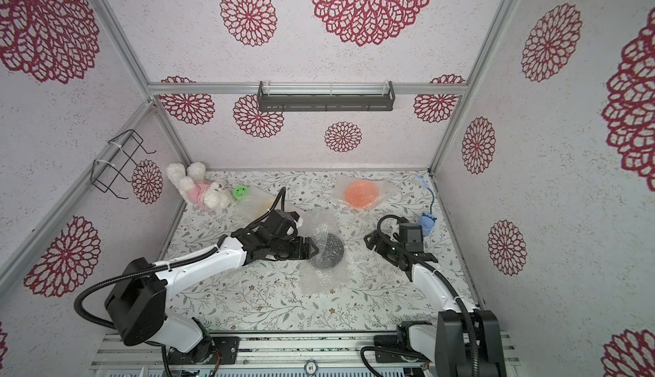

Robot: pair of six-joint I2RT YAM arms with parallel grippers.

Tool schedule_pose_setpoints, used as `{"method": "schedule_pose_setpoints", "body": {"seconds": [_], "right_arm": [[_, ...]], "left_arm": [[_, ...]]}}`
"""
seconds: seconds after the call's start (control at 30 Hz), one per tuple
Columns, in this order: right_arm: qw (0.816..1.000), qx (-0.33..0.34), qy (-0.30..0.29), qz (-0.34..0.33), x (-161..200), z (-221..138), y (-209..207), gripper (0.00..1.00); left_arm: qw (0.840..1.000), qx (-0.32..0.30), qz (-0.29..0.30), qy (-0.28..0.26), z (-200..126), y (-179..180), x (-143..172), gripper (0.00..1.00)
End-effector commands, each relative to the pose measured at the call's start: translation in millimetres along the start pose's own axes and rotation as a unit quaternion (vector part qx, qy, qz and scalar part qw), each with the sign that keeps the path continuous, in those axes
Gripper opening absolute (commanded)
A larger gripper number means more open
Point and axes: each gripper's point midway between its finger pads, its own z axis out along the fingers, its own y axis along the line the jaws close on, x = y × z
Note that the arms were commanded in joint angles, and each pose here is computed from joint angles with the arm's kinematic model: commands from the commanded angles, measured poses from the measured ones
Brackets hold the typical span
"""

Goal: Unpack dinner plates from bubble wrap
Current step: Unwrap the bubble wrap at the center of the board.

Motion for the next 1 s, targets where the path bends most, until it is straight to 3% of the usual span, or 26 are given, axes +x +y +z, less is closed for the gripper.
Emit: {"method": "schedule_pose_setpoints", "body": {"seconds": [0.0, 0.17, 0.3, 0.47, 0.83, 0.97], "right_arm": [[0.997, -0.032, 0.048, -0.050, 23, 7, 27, 0.87], [0.990, -0.062, 0.102, -0.077, 50, 37, 46, 0.77], [0.987, -0.061, 0.130, -0.071, 65, 54, 38, 0.62], [0.983, -0.072, 0.150, -0.073, 82, 57, 38, 0.51], [0.980, -0.073, 0.174, -0.069, 99, 64, 29, 0.39], [0.976, -0.092, 0.188, -0.063, 105, 66, 33, 0.27]], "left_arm": [[0.999, -0.040, 0.020, 0.021, 3, 9, 20, 0.82], [0.999, -0.018, -0.009, 0.032, 21, 7, 35, 0.77], [0.998, -0.023, -0.035, 0.048, 43, 15, 44, 0.73], [0.996, -0.028, -0.050, 0.063, 62, 25, 53, 0.71], [0.994, -0.057, -0.054, 0.074, 67, 41, 63, 0.70], [0.991, -0.075, -0.067, 0.090, 74, 54, 76, 0.70]]}}
